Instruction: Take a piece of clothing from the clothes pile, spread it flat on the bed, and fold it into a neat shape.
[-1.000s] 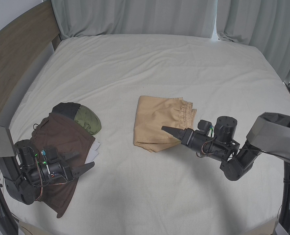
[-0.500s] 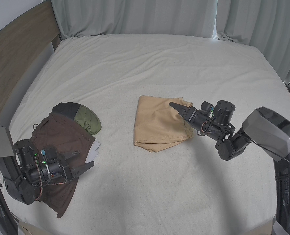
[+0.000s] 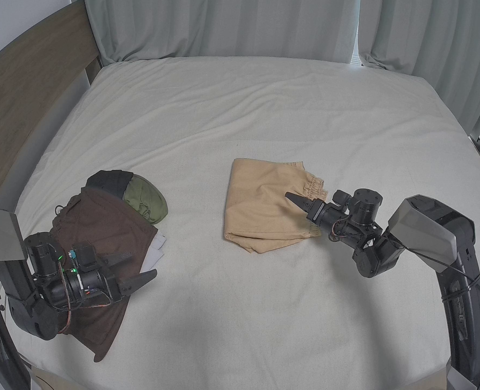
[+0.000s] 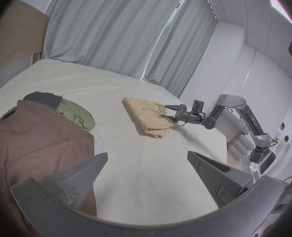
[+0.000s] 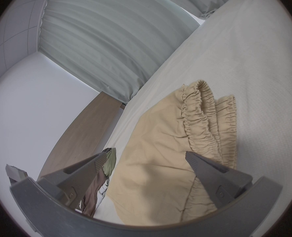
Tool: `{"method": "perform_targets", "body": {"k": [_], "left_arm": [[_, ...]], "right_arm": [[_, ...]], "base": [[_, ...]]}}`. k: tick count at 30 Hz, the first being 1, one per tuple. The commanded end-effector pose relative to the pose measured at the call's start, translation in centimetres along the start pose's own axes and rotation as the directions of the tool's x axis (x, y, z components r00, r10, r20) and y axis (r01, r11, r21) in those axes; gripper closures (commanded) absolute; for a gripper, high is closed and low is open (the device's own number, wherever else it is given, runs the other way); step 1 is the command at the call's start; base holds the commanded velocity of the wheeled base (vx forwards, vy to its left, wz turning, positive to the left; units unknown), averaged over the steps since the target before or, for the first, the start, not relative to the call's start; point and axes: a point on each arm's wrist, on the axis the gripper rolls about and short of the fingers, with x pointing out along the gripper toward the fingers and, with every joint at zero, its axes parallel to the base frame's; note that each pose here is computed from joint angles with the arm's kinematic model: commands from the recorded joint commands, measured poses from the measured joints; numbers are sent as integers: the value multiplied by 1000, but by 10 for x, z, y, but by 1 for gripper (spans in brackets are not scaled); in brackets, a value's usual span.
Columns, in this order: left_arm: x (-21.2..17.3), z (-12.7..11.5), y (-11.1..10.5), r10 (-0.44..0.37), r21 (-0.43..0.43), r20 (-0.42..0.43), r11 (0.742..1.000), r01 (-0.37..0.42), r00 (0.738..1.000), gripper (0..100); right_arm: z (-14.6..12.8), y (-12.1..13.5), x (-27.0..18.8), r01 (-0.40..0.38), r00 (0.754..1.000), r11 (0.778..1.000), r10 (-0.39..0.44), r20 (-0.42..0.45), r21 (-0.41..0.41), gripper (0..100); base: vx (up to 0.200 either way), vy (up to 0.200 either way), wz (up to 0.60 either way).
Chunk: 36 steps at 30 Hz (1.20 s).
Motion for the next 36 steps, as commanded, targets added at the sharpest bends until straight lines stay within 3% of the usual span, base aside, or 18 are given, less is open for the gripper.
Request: {"method": "perform_targets", "body": {"k": [1, 3, 7, 11, 17, 22, 23, 27, 29, 32, 33, 35, 36], "left_arm": [[0, 2, -2, -6, 5, 4, 1000, 6, 1000, 0], [0, 2, -2, -9, 6, 4, 1000, 9, 1000, 0], [-1, 21, -26, -102, 74, 47, 992, 99, 994, 0], [-8, 37, -51, -194, 134, 82, 974, 182, 978, 0], [-12, 52, -72, -265, 154, 118, 957, 246, 957, 0], [-26, 45, -97, -341, 166, 86, 931, 324, 936, 0], [-26, 45, -97, -341, 166, 86, 931, 324, 936, 0], [-34, 42, -117, -436, 180, 60, 889, 420, 898, 0], [-37, 42, -125, -498, 192, 47, 855, 481, 866, 0], [-40, 44, -132, -560, 213, 40, 814, 540, 828, 0], [-42, 47, -138, -594, 232, 40, 788, 570, 804, 0], [-44, 48, -141, -608, 246, 43, 775, 582, 792, 0], [-52, 53, -149, -636, 272, 56, 752, 601, 770, 0]], "right_arm": [[17, 24, -9, -33, 998, 999, 35, 55, -25, 0], [25, 38, -15, -49, 997, 998, 51, 65, -32, 0], [58, 112, -62, -115, 988, 990, 122, 94, -82, 0], [60, 151, -109, -117, 989, 973, 133, 68, -200, 0], [28, 168, -165, -102, 995, 934, 95, -37, -343, 0], [3, 166, -213, -83, 994, 873, 36, -107, -480, 0], [3, 166, -213, -83, 994, 873, 36, -107, -480, 0], [8, 173, -237, -80, 997, 825, 74, -33, -559, 0], [14, 174, -249, -51, 998, 803, 63, 0, -593, 0], [19, 178, -263, -29, 997, 793, 66, 39, -609, 0], [23, 181, -273, -11, 995, 786, 71, 73, -618, 0], [26, 182, -279, 1, 993, 782, 73, 92, -624, 0], [30, 189, -294, 22, 987, 771, 86, 138, -637, 0]], "base": [[0, 0, 0], [0, 0, 0], [0, 0, 0], [0, 0, 0], [0, 0, 0], [0, 0, 0], [0, 0, 0], [0, 0, 0], [0, 0, 0], [0, 0, 0], [0, 0, 0], [0, 0, 0], [0, 0, 0]]}}
